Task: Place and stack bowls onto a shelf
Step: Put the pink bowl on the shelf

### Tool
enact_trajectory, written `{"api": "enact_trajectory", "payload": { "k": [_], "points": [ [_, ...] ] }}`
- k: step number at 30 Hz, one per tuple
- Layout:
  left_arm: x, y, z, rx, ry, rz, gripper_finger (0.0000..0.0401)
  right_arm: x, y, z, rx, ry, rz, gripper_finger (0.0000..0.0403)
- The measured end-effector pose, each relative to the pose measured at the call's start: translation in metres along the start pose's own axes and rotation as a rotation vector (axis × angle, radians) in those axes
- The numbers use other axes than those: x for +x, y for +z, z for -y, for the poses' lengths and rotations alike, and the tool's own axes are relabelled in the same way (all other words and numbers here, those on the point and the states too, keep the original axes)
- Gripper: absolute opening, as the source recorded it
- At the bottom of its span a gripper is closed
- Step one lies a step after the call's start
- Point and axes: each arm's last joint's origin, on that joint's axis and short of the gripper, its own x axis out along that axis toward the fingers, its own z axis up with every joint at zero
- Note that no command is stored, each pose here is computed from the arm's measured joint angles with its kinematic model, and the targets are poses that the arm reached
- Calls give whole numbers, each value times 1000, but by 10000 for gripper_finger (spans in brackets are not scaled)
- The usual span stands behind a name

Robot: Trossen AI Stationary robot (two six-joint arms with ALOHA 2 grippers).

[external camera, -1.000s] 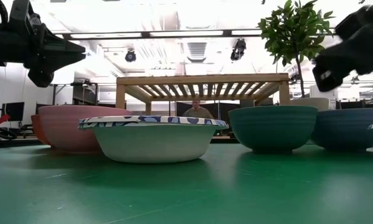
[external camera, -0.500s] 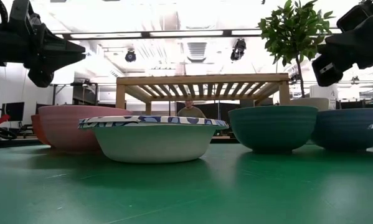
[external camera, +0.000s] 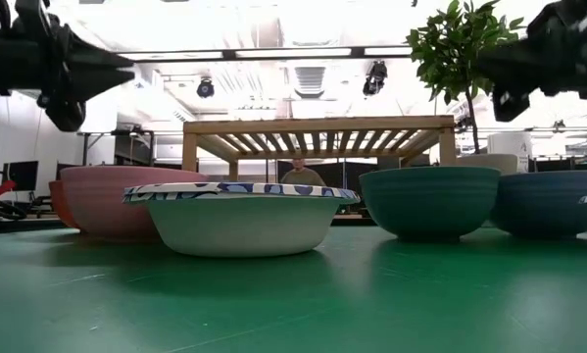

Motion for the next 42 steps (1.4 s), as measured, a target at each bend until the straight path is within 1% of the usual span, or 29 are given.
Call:
{"api": "enact_trajectory", "payload": {
  "k": [5,10,15,19,23,27,31,34,36,39,42],
  "points": [
    [0,8,2,-65,-22,67,77,-1,13,-3,-35,24,126,68],
    [-1,12,3,-79,-29,95,77,-1,17,-3,-48,27,168,68],
    [-1,13,4,-209,-45,103,77,0,35,-7,-82,29,200,68],
    [0,15,7,-291,-130,98,77,4,50,-11,-137,17,147,68],
    [3,17,13,-332,-190,107,77,10,60,-13,-196,0,60,68],
    [8,20,19,-344,-206,146,77,19,63,-14,-160,-33,-37,68],
    [17,27,31,-326,-200,135,77,29,63,-14,-161,-42,-102,68],
    [26,39,45,-278,-193,126,77,34,61,-14,-162,-46,-131,68],
    [34,48,56,-238,-192,96,77,36,59,-14,-163,-48,-146,68],
    [46,58,73,-169,-175,3,77,38,57,-13,-159,-51,-162,68],
    [59,62,88,-105,-102,-169,77,39,56,-13,-146,-53,-168,68]
  ]
}}
